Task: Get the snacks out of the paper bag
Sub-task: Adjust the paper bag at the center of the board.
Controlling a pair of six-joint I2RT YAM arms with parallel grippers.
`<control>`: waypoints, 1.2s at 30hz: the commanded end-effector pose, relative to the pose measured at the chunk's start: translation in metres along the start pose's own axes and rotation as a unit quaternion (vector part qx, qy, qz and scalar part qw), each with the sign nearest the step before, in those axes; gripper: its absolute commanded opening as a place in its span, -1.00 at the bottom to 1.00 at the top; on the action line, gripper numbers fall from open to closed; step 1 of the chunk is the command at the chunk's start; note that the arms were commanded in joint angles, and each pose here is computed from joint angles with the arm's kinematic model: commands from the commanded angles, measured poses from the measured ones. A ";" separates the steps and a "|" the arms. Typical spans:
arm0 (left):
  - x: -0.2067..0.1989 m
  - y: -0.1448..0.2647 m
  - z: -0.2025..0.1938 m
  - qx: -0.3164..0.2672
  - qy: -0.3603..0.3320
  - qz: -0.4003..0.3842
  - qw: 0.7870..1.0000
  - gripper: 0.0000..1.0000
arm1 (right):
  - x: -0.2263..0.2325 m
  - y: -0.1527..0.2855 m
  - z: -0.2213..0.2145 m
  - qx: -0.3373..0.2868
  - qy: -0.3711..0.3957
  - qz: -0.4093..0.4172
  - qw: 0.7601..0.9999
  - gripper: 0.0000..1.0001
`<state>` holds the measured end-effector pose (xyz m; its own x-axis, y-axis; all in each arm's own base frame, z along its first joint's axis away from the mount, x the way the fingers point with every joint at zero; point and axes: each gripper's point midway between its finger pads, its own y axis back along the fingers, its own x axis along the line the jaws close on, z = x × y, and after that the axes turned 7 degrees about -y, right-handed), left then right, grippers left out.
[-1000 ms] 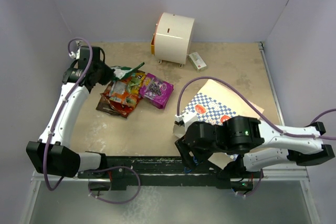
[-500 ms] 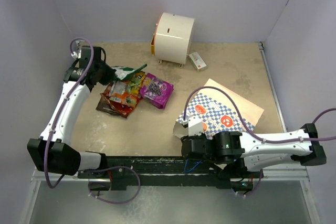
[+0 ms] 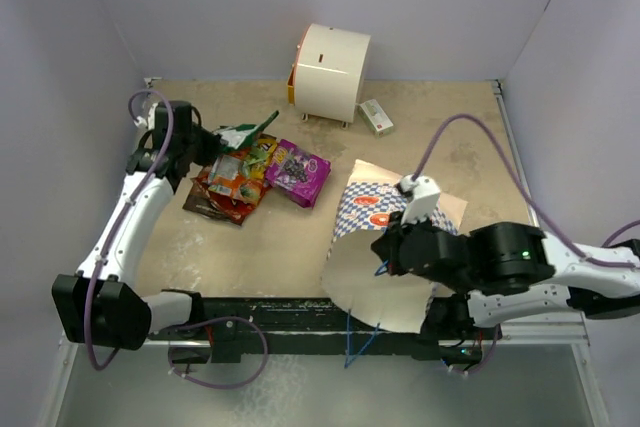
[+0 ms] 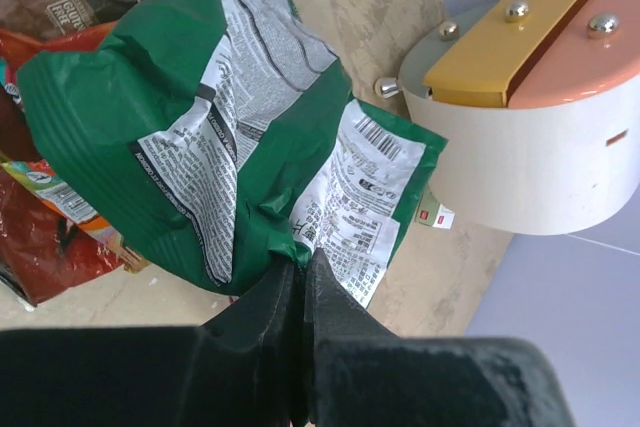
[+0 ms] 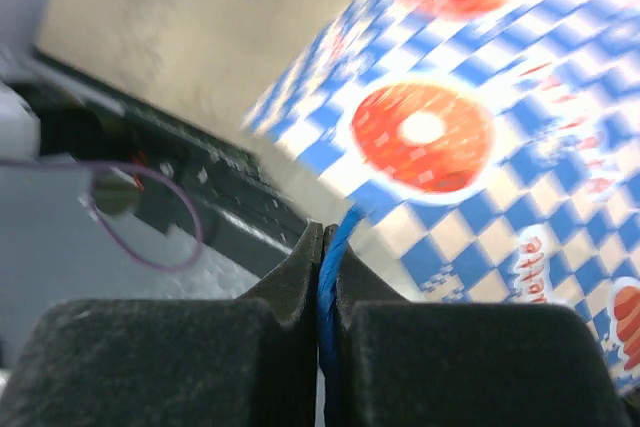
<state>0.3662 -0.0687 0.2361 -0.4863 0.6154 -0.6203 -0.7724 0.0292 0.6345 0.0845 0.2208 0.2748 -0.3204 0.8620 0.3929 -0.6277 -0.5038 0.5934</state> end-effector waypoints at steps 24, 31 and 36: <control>0.038 -0.025 -0.026 -0.128 0.040 -0.124 0.983 -0.93 | -0.066 -0.050 0.211 -0.111 0.116 -0.066 0.985 -1.00; 0.059 -0.041 -0.048 -0.085 0.060 -0.088 0.991 -0.57 | -0.091 -0.060 0.238 -0.099 0.101 -0.062 0.988 -1.00; 0.075 -0.046 -0.062 -0.053 0.071 -0.045 0.995 -0.27 | -0.088 -0.058 0.252 -0.104 0.085 -0.038 0.990 -1.00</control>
<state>0.3416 -0.0685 0.1328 -0.4280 0.5305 -0.7317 -0.8694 -0.0205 0.4937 0.3256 0.1454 0.3534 -0.2727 0.9466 0.1718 -0.7871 -0.3222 0.5260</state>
